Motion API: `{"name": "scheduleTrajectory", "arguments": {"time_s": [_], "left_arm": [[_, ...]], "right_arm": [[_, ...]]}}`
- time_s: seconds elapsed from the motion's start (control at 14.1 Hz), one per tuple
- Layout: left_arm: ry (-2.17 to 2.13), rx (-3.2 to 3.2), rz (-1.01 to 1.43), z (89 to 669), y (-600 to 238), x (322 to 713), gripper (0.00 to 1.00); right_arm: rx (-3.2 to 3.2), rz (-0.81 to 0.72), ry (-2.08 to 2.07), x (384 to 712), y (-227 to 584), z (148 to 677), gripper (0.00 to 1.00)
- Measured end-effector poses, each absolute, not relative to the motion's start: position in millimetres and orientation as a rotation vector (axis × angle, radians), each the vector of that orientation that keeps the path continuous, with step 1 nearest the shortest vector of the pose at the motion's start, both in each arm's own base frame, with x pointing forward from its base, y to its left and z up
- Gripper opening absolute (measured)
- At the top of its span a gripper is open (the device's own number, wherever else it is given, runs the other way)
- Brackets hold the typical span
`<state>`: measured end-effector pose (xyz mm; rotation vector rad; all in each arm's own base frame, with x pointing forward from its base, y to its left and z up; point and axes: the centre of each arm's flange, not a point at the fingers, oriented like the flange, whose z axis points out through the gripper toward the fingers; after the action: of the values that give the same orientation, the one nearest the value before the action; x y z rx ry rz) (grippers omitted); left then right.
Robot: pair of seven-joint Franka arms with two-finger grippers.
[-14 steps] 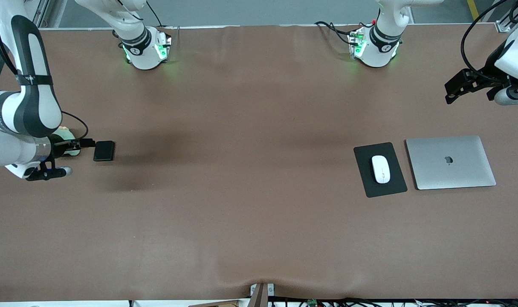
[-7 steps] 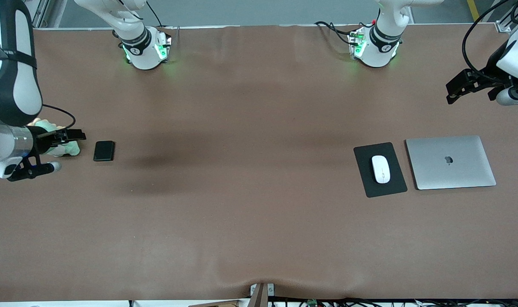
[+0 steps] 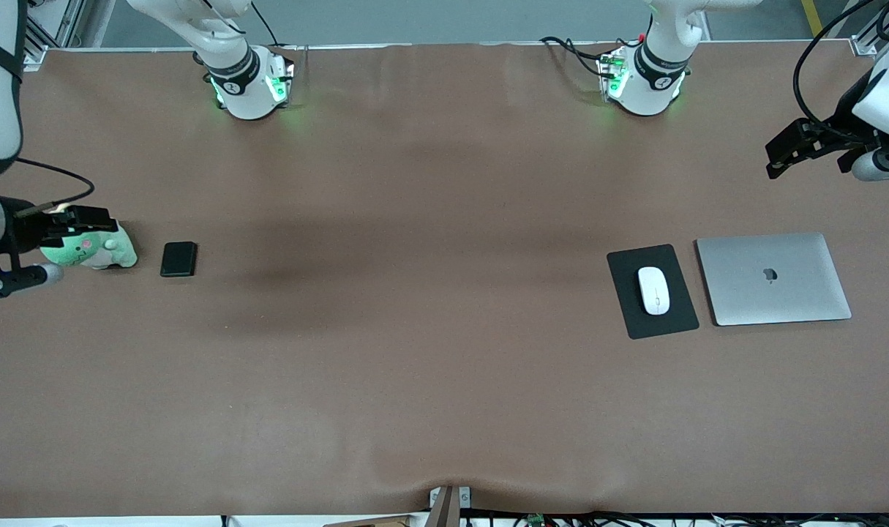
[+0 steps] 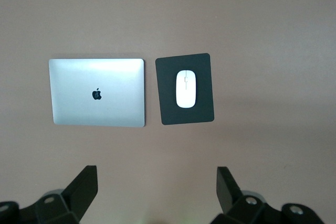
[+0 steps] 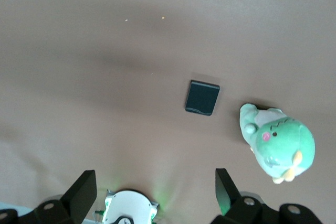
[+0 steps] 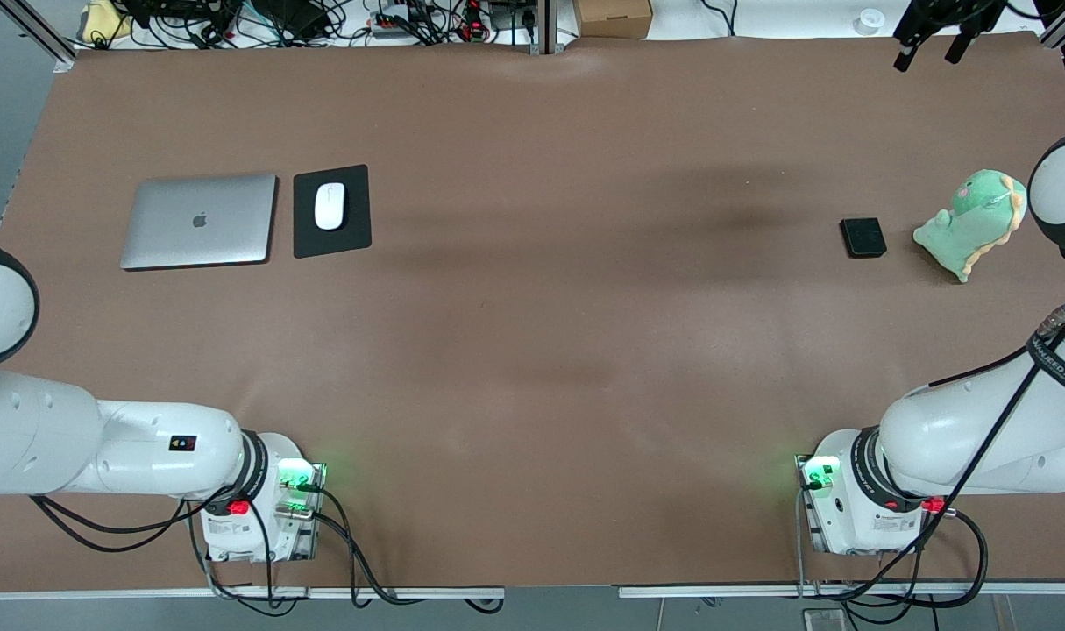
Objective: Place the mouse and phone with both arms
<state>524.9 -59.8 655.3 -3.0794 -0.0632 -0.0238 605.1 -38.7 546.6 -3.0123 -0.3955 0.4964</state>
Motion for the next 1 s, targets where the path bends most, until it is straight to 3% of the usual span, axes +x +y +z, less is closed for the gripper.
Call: {"name": "scheduleTrajectory", "arguments": {"time_s": [0.21, 0.57, 1.0], "left_arm": [[-0.063, -3.08, -0.026, 655.6, -60.0, 524.9, 1.0], [-0.059, -3.13, -0.015, 655.4, -65.5, 524.3, 1.0], [-0.06, -3.129, 0.006, 654.0, -65.0, 522.9, 1.0]], "right_arm": [[-3.012, 0.465, -0.442, 582.4, -22.6, 590.4, 1.0], [-3.047, 0.218, -0.454, 569.3, -21.0, 663.2, 1.0], [-3.059, 0.184, -0.472, 544.2, -4.5, 670.4, 1.0]]}}
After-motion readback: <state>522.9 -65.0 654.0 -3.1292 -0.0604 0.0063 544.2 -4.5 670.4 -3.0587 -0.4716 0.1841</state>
